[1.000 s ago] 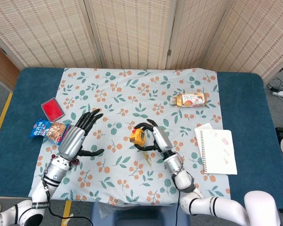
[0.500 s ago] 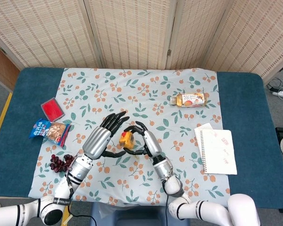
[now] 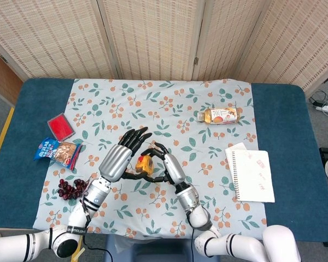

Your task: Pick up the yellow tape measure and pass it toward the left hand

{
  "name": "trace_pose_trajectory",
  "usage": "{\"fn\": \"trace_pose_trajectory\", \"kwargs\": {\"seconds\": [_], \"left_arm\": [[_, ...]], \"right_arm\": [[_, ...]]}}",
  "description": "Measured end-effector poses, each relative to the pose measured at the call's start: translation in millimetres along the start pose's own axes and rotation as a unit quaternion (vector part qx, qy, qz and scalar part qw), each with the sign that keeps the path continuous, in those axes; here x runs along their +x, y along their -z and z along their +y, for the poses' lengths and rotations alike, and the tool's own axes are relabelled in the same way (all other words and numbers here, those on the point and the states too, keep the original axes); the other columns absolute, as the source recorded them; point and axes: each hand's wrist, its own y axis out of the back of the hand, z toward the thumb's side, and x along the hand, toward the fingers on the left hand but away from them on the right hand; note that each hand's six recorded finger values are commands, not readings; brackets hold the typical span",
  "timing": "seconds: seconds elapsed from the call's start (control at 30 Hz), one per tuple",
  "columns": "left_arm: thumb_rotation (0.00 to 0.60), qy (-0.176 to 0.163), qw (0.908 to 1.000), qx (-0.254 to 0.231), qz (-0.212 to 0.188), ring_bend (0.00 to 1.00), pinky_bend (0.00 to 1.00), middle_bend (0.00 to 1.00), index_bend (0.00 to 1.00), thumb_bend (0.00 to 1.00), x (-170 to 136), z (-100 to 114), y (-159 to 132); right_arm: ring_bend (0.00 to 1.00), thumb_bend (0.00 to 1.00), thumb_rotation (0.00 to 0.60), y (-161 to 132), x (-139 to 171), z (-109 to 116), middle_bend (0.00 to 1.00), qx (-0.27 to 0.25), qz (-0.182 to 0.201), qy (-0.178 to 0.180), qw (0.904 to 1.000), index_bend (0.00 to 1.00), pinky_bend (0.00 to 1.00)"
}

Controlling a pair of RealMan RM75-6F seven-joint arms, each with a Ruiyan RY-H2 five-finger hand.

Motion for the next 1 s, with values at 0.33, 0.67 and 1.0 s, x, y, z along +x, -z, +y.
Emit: {"fn": "trace_pose_trajectory", "kwargs": {"seconds": [0.33,0.67,1.0], "left_arm": [[0.6,0.002,0.9999,0.014,0.004,0.07,0.0,0.03,0.09,0.24,-1.0,-1.1,6.2],[0.6,0.001,0.9994,0.033,0.004,0.07,0.0,0.03,0.1,0.43,-3.7,4.4,11.6],[0.6,-0.003,0.9992,0.04,0.004,0.07,0.0,0.03,0.11,0.45,-6.5,11.4,13.8]], "right_arm": [[0.39,0.38,0.6,0.2,1.7,-0.2,0.47,-0.003,-0.005,-0.004,1.0,0.59,0.08],[0.39,0.38,0.6,1.6,1.5,1.6,0.47,0.003,-0.009,-0.004,0.9999,0.59,0.08],[0.39,0.38,0.6,2.5,1.7,2.4,0.47,0.006,-0.011,-0.003,0.9999,0.59,0.08]]}}
